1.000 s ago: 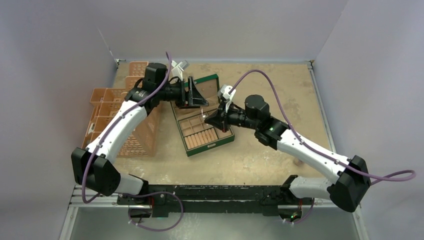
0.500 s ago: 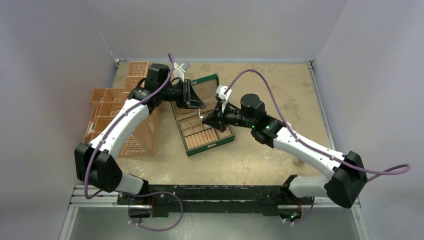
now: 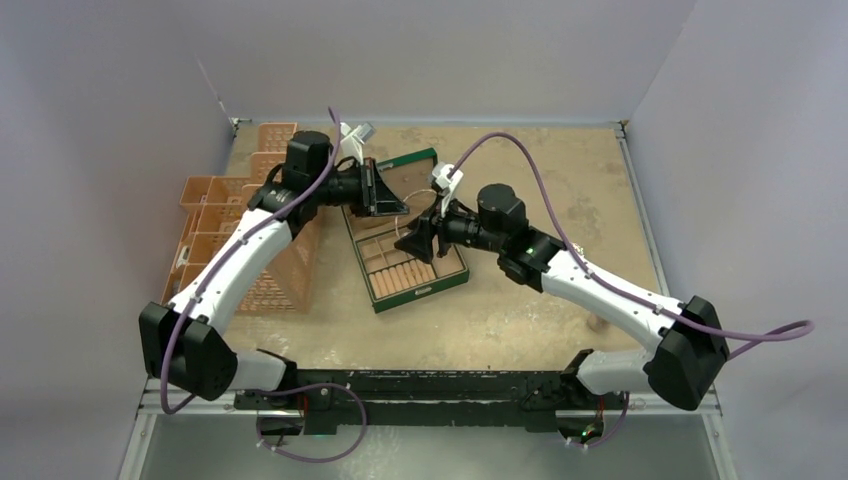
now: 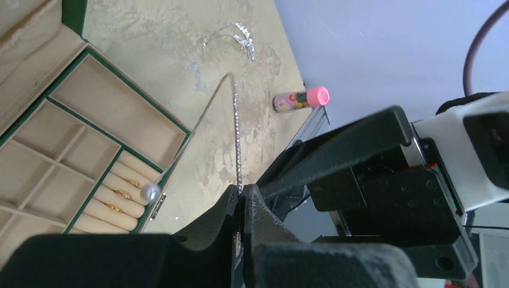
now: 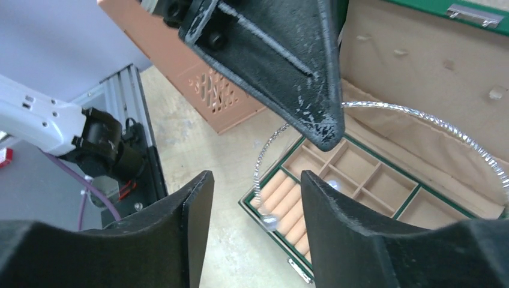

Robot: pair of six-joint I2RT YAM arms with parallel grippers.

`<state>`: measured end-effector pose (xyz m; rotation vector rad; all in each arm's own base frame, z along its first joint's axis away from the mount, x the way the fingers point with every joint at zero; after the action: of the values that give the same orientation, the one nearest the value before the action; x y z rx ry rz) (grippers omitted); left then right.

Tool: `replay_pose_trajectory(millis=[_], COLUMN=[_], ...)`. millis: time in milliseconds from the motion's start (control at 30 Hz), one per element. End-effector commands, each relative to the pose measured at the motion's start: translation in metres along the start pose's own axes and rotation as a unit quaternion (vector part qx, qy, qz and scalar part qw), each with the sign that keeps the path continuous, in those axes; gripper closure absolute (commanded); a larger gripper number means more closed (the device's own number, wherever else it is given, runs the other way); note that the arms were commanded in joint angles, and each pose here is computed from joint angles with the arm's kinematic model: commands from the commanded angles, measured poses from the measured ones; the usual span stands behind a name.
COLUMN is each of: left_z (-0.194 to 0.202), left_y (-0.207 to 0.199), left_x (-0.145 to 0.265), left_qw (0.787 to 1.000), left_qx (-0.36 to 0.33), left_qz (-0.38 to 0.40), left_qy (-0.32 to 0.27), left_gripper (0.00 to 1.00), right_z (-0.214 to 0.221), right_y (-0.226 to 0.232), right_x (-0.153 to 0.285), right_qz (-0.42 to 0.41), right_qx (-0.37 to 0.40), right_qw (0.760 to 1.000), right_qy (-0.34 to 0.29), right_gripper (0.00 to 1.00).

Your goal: Organize the mixed jewelry

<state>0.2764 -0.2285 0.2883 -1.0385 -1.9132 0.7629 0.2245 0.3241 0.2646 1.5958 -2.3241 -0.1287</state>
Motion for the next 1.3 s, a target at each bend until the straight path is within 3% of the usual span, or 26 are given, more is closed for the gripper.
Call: replay_pose_trajectory(millis=[0,233,433,733,967,1267], left_z=[-0.014,-0.019,-0.02,-0.017,-0.012,-0.009], left_y=[-0.019,-0.025,-0.036,-0.053,-0.058,-0.055], left_x=[0.012,0.026,0.043,0.068,0.074,0.074], left_qw=[0.996,0.987,0.975,0.959,0.953,0.953], left_qx=[-0.064,-0.106,-0.125,-0.142,-0.142,-0.137], left_qz=[0.023,0.019,0.022,0.035,0.056,0.054], left_qy=[-0.055,-0.121,-0.18,-0.241,-0.262,-0.265], left_gripper=[1.0,1.0,1.0,1.0,1.0,1.0], right_z=[-0.044,-0.072,-0.081,-0.06,-0.057,-0.059], right_y=[0.008,0.01,-0.01,-0.032,-0.027,-0.034], right_x=[0.006,0.04,0.065,0.034,0.006,0.001], right_qz=[0.007,0.05,0.125,0.159,0.116,0.12], right_qx=[-0.017,-0.107,-0.19,-0.237,-0.221,-0.245], right_qw=[0.996,0.971,0.928,0.923,0.943,0.931], right_qy=[-0.089,-0.209,-0.294,-0.258,-0.22,-0.243], right_gripper=[0.4,0.38,0.34,0.3,0.52,0.62])
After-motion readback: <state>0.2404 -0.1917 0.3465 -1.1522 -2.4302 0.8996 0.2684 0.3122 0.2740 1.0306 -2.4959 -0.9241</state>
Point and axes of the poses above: each gripper's point midway between its finger pads, its own x axis back along the fingers, its own y axis along the line the jaws close on, z = x × y, the point moved 3 cm from there along x, back along the fingers, and after that the axes turned 2 degrees about x, right-handed, at the moved point
